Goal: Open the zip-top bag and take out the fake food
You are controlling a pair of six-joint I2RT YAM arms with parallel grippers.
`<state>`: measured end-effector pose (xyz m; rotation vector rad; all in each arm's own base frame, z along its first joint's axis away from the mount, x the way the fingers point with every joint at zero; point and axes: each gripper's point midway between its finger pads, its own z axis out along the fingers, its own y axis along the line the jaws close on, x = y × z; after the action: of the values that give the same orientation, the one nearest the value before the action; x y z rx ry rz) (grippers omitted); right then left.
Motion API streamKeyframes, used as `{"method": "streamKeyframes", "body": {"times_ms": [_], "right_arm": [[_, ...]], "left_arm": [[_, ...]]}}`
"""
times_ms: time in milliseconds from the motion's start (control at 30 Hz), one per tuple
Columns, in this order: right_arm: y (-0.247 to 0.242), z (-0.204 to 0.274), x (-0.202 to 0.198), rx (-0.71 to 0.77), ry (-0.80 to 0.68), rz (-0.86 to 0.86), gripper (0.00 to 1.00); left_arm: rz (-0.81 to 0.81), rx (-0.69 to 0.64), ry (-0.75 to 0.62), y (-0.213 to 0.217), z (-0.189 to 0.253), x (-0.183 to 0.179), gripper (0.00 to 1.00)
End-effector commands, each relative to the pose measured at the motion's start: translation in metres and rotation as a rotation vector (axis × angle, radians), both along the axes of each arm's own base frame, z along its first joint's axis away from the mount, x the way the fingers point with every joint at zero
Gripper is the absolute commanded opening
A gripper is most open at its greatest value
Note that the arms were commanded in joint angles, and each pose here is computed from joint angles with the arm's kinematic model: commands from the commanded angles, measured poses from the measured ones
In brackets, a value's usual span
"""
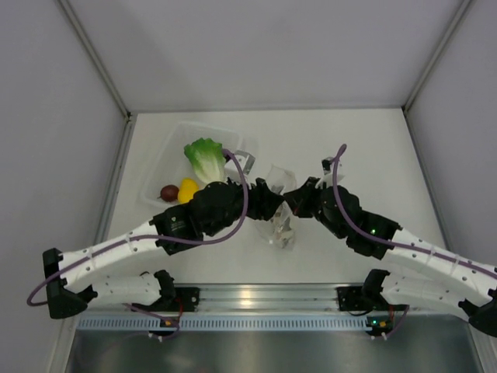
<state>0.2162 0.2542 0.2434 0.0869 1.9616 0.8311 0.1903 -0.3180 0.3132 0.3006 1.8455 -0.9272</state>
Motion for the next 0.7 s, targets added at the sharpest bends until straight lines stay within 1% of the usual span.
{"method": "streamKeyframes", "body": {"times_ms": [0, 33, 100, 133, 167, 200, 300, 433, 500, 633, 667], "right_arm": [[0.006, 0.028, 0.003, 0.136, -0.058, -0.025, 0.00], [0.002, 0.031, 0.003, 0.157, -0.063, -0.044, 0.00], [0.000, 0.023, 0.001, 0.159, -0.057, -0.051, 0.00], [0.000, 0.023, 0.002, 0.173, -0.060, -0.055, 0.00], [0.000, 0.017, 0.001, 0.166, -0.055, -0.052, 0.00], [-0.001, 0.016, 0.000, 0.170, -0.053, -0.051, 0.00], [-0.003, 0.012, -0.003, 0.169, -0.050, -0.049, 0.00], [-0.015, 0.011, -0.004, 0.180, -0.063, -0.079, 0.00], [-0.027, 0.001, -0.003, 0.133, -0.060, -0.120, 0.00], [-0.057, -0.015, 0.003, 0.036, -0.049, -0.214, 0.00], [-0.062, -0.022, 0.004, 0.017, -0.042, -0.225, 0.00]], "left_arm": [[0.120, 0.078, -0.006, 0.002, -0.011, 0.016, 0.56], [0.118, 0.109, 0.006, -0.006, -0.023, 0.017, 0.46], [0.137, 0.118, 0.029, -0.013, -0.031, 0.021, 0.23], [0.143, 0.147, 0.049, -0.020, -0.045, 0.023, 0.20], [0.178, 0.155, 0.047, -0.019, -0.048, 0.029, 0.18], [0.197, 0.163, 0.053, -0.020, -0.053, 0.032, 0.13], [0.239, 0.184, 0.067, -0.022, -0.065, 0.039, 0.03], [0.278, 0.235, 0.100, -0.030, -0.093, 0.047, 0.04], [0.291, 0.270, 0.124, -0.038, -0.113, 0.051, 0.04], [0.279, 0.270, 0.191, -0.063, -0.134, 0.058, 0.04], [0.263, 0.278, 0.197, -0.070, -0.137, 0.059, 0.07]]}}
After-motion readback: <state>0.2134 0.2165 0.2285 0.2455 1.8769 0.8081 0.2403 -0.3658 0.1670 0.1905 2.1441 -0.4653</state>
